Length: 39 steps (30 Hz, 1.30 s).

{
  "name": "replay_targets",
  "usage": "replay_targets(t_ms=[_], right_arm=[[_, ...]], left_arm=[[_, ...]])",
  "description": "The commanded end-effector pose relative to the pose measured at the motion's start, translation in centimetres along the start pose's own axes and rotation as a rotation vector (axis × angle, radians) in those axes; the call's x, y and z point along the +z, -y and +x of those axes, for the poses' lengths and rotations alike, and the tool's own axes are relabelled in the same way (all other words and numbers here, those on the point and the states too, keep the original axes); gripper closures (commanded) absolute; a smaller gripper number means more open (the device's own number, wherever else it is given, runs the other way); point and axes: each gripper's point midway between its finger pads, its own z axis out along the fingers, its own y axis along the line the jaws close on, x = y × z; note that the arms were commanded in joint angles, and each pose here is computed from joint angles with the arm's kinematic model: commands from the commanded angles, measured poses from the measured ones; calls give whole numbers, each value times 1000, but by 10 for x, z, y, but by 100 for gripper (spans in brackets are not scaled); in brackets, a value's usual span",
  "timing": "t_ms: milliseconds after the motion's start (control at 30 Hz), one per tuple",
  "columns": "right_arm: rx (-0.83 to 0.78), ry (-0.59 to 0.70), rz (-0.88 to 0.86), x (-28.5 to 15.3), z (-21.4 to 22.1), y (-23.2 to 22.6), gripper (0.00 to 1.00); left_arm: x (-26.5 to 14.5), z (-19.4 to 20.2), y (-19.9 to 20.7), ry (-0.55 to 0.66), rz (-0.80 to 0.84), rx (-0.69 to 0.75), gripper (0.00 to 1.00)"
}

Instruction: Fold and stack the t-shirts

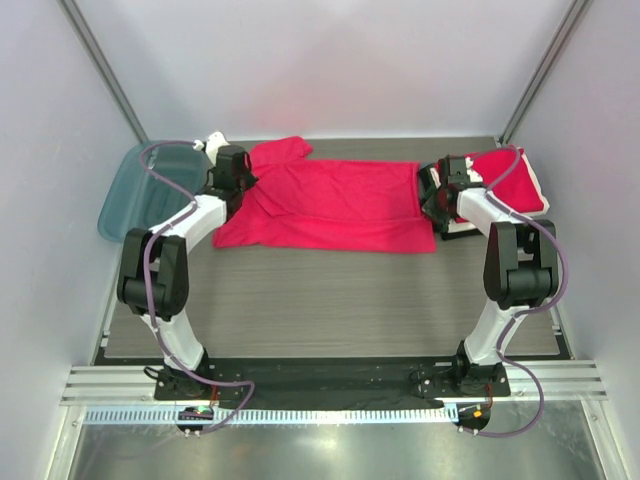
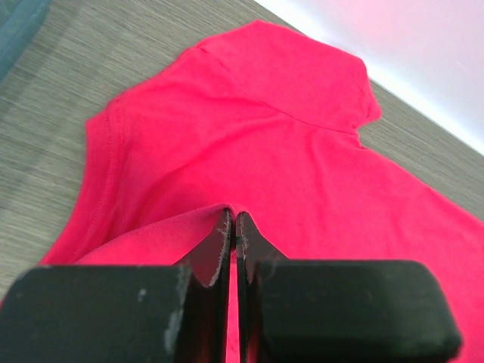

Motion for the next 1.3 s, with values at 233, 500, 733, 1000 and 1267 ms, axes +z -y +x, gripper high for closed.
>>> replay_targets(t_ms=[233, 500, 733, 1000, 1267], right_arm=[[21, 67, -31, 2, -27, -19, 99], [40, 76, -57, 1, -35, -22, 99], [44, 90, -102, -8, -45, -34, 99], [48, 78, -119, 3, -49, -44, 99], [25, 67, -166, 15, -59, -64, 90]], left_arm=[[10, -41, 27, 60, 100, -109, 98], [10, -51, 23, 61, 101, -142, 98], [3, -55, 19, 64, 90, -144, 98], [12, -46, 7, 39, 34, -143, 98], [40, -34, 9, 11, 22, -139, 92]])
